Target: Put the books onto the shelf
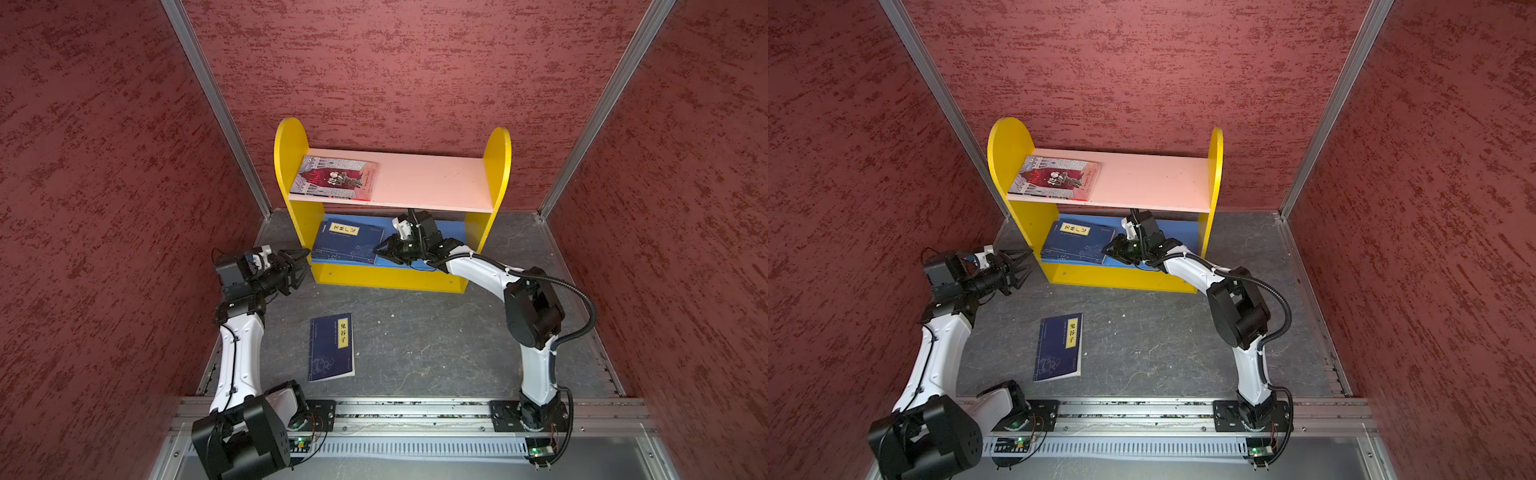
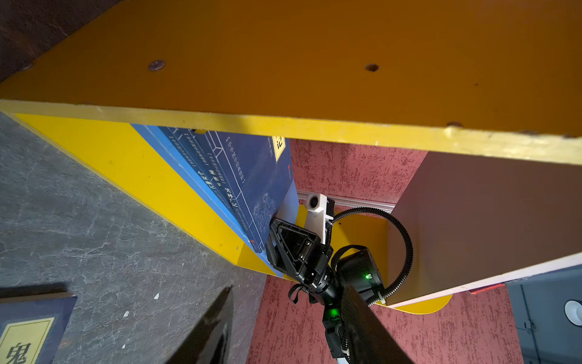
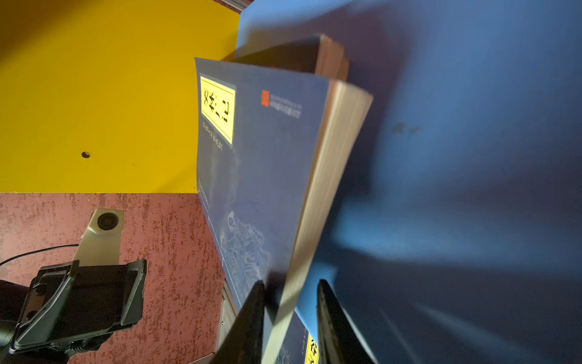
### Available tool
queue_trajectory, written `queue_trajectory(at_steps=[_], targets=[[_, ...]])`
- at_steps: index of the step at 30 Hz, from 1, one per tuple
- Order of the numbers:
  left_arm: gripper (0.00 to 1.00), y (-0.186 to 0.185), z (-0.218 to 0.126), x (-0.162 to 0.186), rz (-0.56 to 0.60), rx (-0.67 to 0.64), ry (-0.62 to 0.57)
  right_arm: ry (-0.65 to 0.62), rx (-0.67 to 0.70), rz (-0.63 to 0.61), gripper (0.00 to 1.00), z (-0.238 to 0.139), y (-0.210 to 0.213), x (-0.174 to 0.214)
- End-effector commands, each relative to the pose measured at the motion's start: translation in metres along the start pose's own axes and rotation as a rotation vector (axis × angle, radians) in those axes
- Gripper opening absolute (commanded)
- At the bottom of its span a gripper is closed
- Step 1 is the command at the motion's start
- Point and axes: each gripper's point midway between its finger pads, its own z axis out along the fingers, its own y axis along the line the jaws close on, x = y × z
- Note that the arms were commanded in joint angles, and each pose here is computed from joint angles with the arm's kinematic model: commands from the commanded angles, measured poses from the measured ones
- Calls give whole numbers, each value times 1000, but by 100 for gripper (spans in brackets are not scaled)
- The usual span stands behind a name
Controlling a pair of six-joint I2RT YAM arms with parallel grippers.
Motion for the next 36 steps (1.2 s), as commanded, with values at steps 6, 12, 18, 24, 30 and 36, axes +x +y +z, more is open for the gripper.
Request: queue_trajectory(at_steps=[6, 12, 18, 24, 30, 36], targets=[[56, 1, 0, -1, 2, 13, 2, -36, -33, -47, 21, -10, 19, -11], [56, 2, 1, -1, 0, 12, 6, -35, -41, -51, 15, -7, 21, -12], [56, 4, 1, -1, -6, 9, 5, -21, -50, -55, 14, -2, 27, -15], [56, 16, 7, 8, -4, -14, 29, -29, -68, -39, 14, 1, 29, -17], [56, 4, 19, 23, 155, -11, 80, -22, -58, -32, 14, 5, 25, -17], [55, 1, 36, 42, 394, -26, 130, -29, -66, -30, 14, 5, 28, -19]])
